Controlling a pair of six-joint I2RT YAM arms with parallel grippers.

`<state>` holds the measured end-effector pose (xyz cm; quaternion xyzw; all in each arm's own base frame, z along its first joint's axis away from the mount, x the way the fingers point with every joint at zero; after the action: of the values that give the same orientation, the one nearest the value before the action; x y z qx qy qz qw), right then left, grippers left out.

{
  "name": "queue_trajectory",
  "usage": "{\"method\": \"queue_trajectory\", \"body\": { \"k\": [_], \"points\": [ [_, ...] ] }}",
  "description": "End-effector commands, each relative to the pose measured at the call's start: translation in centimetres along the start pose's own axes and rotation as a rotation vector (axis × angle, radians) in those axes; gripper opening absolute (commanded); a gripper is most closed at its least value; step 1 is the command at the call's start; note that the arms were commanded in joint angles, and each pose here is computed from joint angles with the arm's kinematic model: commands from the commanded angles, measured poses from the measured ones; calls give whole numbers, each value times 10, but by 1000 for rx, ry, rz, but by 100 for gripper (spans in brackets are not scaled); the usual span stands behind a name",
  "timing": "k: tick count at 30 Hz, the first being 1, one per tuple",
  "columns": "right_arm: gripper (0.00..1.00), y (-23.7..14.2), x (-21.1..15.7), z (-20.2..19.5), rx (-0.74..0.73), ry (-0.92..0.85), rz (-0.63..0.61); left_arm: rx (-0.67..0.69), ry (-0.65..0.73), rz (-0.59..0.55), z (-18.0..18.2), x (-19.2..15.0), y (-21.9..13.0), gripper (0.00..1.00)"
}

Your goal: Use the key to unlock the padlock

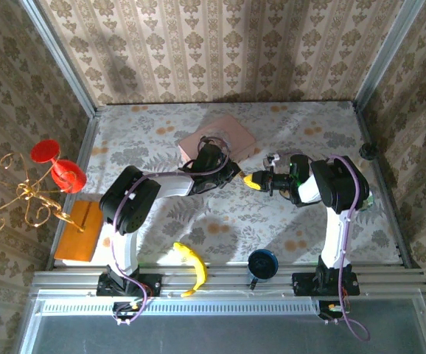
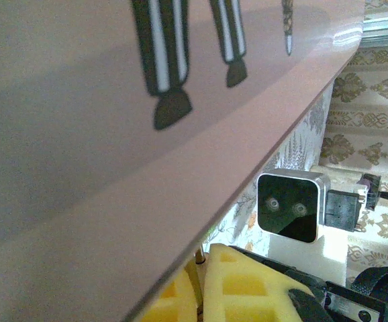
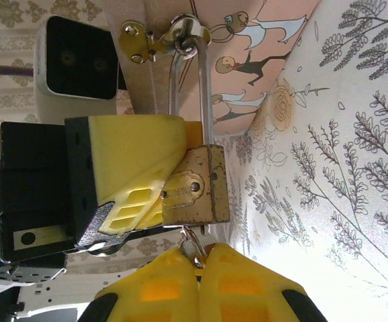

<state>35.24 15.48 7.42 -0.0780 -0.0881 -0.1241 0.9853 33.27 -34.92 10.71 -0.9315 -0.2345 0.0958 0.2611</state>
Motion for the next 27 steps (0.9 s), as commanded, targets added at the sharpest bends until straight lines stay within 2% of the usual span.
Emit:
{"method": "queue_trajectory", "body": {
  "k": [1, 14, 18, 25, 27],
  "points": [
    [0, -24, 38, -29, -111, 111, -283, 61, -97, 187, 17, -34, -8, 6],
    [0, -20, 35, -40, -132, 184, -303, 60, -91, 216, 19, -41, -4, 22],
    [0, -15, 35, -42, -134, 186, -302, 54, -91, 220, 19, -42, -3, 41],
    [0, -7, 35, -39, -149, 165, -281, 30, -31, 205, 5, -42, -13, 84],
    [4, -7, 35, -38, -166, 152, -276, 40, 3, 181, 0, -40, -21, 96]
  ]
}}
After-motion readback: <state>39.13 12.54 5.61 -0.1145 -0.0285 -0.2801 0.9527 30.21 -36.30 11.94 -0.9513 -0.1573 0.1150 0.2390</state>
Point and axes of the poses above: each hand's point on the last joint's axis, 136 mm out from that joint toward the fingers, its own y axis out along the fingers, its own z axis along the line the jaws close on, x = y × z, the point moved 5 cm from there along -y, back along the fingers, and after that the axes turned 10 degrees about -y, right-handed, at the moved point
